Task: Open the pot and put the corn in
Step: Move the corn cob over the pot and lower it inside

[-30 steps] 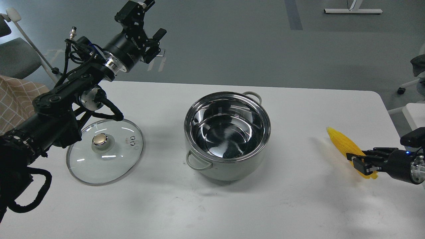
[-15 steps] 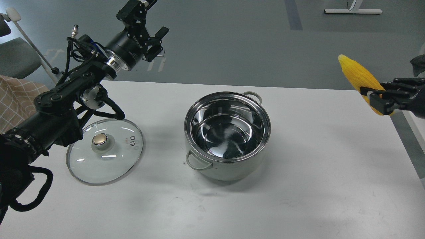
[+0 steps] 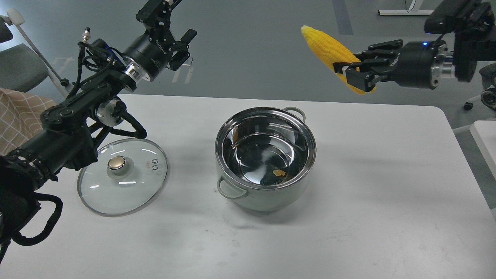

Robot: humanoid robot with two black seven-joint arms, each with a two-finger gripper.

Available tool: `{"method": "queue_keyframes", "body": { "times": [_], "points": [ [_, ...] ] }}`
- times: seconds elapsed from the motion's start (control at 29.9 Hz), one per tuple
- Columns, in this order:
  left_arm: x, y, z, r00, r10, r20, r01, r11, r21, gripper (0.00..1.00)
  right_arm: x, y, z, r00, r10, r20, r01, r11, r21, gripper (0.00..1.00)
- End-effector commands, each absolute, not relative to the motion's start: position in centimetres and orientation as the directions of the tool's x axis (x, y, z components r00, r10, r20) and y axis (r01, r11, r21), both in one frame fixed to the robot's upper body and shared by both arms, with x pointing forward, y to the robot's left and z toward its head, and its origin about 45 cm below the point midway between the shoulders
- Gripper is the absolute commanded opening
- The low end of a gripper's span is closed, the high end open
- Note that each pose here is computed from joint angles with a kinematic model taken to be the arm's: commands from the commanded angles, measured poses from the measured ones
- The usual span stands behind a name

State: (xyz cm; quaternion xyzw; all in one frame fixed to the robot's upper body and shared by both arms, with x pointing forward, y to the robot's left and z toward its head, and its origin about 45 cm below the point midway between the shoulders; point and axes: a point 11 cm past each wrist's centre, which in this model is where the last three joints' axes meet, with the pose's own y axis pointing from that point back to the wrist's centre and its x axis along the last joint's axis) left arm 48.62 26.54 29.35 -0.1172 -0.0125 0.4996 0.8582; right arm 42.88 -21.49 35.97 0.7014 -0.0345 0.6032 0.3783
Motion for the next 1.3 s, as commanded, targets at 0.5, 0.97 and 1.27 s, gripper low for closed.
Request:
{"method": "queue_keyframes", "body": {
  "times": [0.5,0.97,1.27],
  "points": [
    [48.4,25.3,29.7,0.514,0.853,-0.096,-0.845,0.483,-0.228,0.96,40.1,-14.0,27.6,0.318,0.551,0.772,-0.277,-0.725,0.631,0.22],
    [48.5,25.4,29.9,0.512,0.853,-0.096,-0.845,0.481,-0.233,0.96,40.0,-11.8,23.3,0.351,0.589,0.728,-0.235,-0.697,0.678,0.24],
    [48.5,25.5,29.9,0.505,0.857,-0.097,-0.849,0.474,-0.233,0.96,39.8,-11.0,21.3,0.357,0.623,0.696,-0.215,-0.670,0.710,0.24]
  ]
}}
